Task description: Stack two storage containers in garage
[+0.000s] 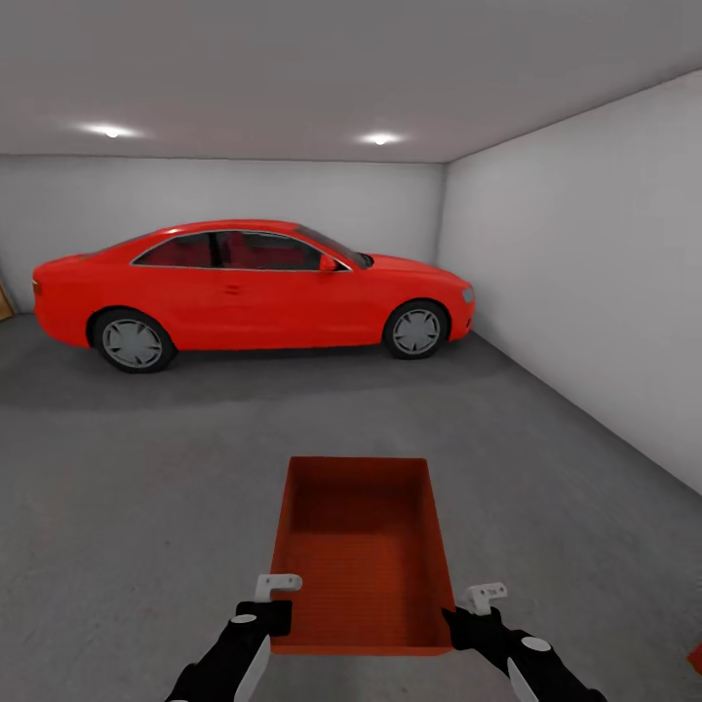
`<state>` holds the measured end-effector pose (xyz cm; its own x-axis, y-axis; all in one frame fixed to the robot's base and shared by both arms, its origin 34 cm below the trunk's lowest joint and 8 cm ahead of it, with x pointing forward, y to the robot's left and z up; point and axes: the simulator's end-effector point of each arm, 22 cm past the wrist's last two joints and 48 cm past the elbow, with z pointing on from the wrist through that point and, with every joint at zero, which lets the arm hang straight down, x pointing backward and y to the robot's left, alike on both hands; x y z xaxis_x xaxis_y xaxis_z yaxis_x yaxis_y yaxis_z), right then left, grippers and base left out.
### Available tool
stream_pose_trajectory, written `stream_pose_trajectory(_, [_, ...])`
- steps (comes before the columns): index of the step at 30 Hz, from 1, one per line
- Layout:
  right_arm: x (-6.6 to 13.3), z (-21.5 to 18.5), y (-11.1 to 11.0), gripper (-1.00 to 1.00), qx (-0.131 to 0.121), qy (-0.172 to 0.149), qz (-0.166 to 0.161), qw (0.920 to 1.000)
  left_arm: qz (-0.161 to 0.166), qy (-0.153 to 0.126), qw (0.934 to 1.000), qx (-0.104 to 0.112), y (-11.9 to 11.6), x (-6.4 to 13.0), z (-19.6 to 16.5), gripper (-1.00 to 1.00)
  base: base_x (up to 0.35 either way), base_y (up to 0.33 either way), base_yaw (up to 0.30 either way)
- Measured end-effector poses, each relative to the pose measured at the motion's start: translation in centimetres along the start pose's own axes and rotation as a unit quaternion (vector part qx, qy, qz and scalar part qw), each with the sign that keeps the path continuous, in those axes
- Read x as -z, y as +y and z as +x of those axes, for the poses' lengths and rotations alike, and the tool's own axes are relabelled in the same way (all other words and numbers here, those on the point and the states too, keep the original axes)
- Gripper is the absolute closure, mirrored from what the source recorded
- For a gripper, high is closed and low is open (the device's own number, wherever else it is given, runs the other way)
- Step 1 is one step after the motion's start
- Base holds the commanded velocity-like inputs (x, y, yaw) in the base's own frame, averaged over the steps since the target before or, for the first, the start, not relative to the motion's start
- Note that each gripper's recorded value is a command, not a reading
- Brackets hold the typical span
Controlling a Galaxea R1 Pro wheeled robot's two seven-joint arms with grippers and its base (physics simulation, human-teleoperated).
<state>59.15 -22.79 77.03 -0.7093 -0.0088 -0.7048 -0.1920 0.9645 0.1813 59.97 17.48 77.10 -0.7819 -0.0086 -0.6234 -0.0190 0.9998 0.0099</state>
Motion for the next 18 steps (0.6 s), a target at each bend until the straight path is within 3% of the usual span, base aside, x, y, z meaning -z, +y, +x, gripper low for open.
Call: stream_pose_trajectory(18, [0.00,0.03,0.01,1.00,0.000,0.001,0.000,1.0000,0.001,0.001,1.0000,0.000,0.00,-0.01,0.02,1.00,0.327,0.000,-0.279])
